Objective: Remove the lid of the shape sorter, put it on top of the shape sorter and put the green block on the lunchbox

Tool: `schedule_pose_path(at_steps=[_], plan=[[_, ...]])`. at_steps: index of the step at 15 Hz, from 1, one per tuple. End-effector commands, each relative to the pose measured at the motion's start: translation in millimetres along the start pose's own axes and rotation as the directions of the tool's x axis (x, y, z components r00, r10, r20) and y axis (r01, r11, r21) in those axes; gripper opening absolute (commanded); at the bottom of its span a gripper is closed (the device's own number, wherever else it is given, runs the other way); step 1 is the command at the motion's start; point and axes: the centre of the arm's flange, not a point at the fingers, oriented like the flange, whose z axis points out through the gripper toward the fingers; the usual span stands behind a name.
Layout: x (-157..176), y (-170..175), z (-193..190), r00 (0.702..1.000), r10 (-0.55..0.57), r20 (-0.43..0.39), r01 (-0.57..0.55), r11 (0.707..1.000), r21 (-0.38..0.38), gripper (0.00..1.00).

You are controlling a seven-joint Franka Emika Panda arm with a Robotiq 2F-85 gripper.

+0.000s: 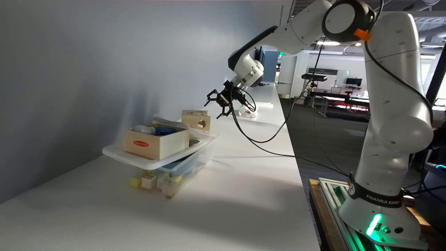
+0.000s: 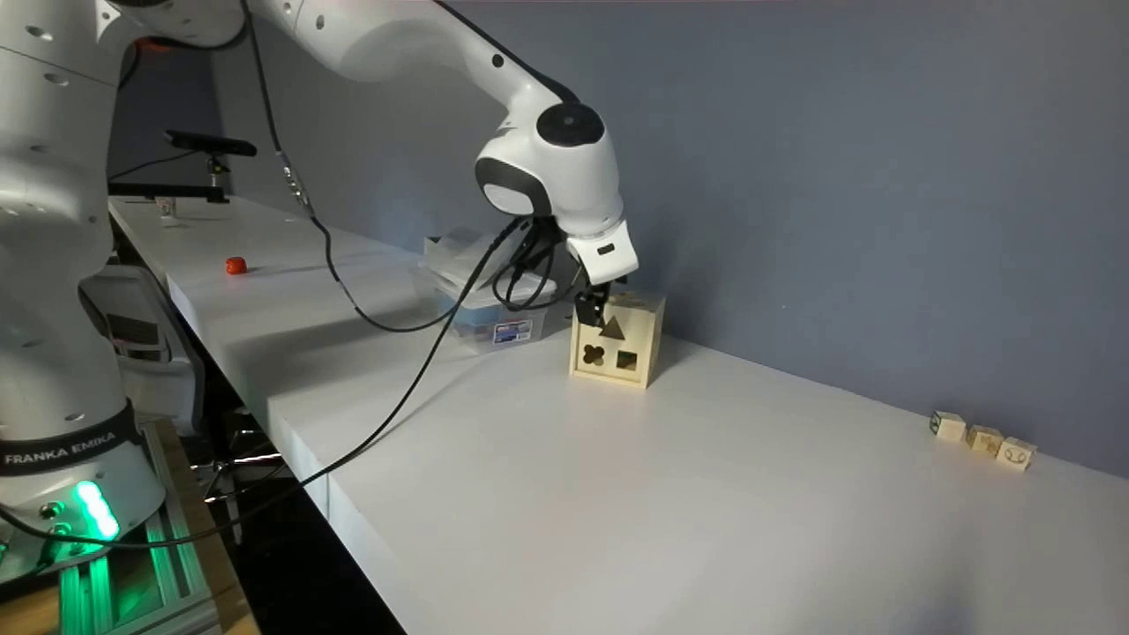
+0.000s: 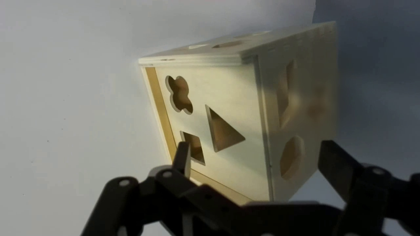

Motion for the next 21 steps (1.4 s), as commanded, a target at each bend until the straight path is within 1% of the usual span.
schedule_pose_path(at_steps=[1,2,3,4,7,9,15,21], plan=[[5.6,8.0,11.6,0.998,-0.049,0.029,0.048,0.998,0.043,1.00],[5.8,4.5,15.1,0.999,-0.035,0.030,0.033,0.999,0.043,1.00],[3.0,0.2,16.2,0.999,-0.015,0.040,0.014,1.000,0.014,1.00],[-0.1,6.2,11.8,0.999,-0.029,0.019,0.029,1.000,0.010,1.00],[-0.8,6.1,17.4,0.999,-0.030,0.026,0.030,1.000,0.008,1.00],[1.8,6.9,16.0,0.999,-0.036,0.007,0.036,0.999,0.012,1.00],[3.1,6.7,23.0,0.999,-0.042,0.027,0.041,0.999,0.031,1.00],[7.3,1.0,30.1,0.999,-0.049,0.025,0.047,0.997,0.055,1.00]])
